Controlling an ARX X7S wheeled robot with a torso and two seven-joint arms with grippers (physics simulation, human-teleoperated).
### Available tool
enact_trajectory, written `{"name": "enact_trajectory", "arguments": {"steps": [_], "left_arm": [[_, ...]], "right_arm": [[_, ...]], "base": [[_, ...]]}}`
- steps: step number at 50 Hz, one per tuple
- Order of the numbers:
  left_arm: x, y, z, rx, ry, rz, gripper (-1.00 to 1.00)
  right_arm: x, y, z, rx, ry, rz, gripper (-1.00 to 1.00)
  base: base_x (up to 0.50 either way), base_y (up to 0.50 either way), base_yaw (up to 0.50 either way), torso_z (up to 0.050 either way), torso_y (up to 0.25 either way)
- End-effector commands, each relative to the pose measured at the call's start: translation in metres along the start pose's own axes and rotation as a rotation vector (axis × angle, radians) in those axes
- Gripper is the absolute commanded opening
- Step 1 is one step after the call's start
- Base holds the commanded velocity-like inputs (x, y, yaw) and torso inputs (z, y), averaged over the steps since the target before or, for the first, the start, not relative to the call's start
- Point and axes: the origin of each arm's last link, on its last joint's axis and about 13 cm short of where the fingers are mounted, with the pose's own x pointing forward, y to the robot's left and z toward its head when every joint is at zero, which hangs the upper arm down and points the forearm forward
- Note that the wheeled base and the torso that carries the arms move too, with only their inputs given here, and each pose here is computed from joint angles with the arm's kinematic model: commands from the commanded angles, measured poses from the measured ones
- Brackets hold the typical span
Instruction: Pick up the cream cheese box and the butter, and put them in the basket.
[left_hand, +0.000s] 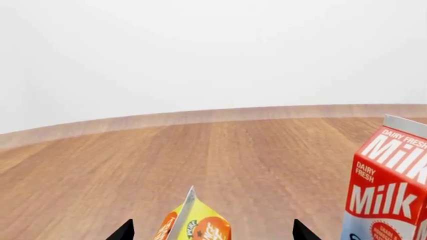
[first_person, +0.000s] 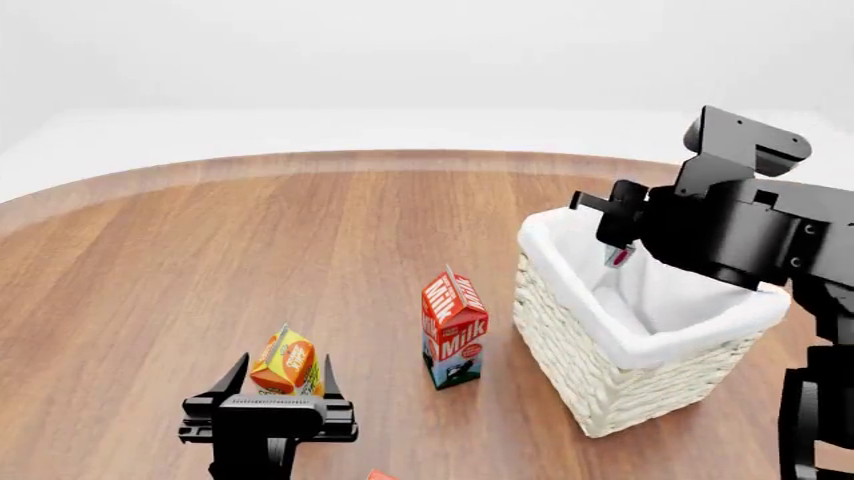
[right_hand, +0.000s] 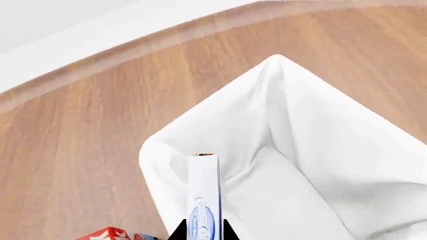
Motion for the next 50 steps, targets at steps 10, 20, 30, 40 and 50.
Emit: {"name": "enact_trajectory", "arguments": {"steps": [10, 20, 30, 40, 50], "left_arm": [[0.001, 0.0, 0.0, 0.002, 0.0, 0.003, 1.0], [0.0, 0.0, 0.0, 0.003, -0.001, 0.002, 1.0], [0.0, 0.0, 0.0, 0.002, 0.0, 0.002, 1.0], [0.001, 0.0, -0.001, 0.003, 0.001, 0.003, 1.0], [0.001, 0.0, -0.001, 0.003, 0.0, 0.003, 1.0]], "right_arm": [[0.015, -0.005, -0.002, 0.048, 0.024, -0.057, -1.0], [0.019, -0.009, -0.003, 0.066, 0.031, -0.077, -1.0], [0.026, -0.018, -0.008, 0.083, 0.049, -0.103, -1.0], [0.029, -0.02, -0.009, 0.086, 0.056, -0.109, -1.0], [0.031, -0.02, -0.01, 0.083, 0.061, -0.109, -1.0]], "base": [[0.0, 0.0, 0.0, 0.0, 0.001], [0.0, 0.0, 0.0, 0.0, 0.0], [0.0, 0.0, 0.0, 0.0, 0.001], [0.0, 0.0, 0.0, 0.001, 0.0], [0.0, 0.0, 0.0, 0.0, 0.001]]}}
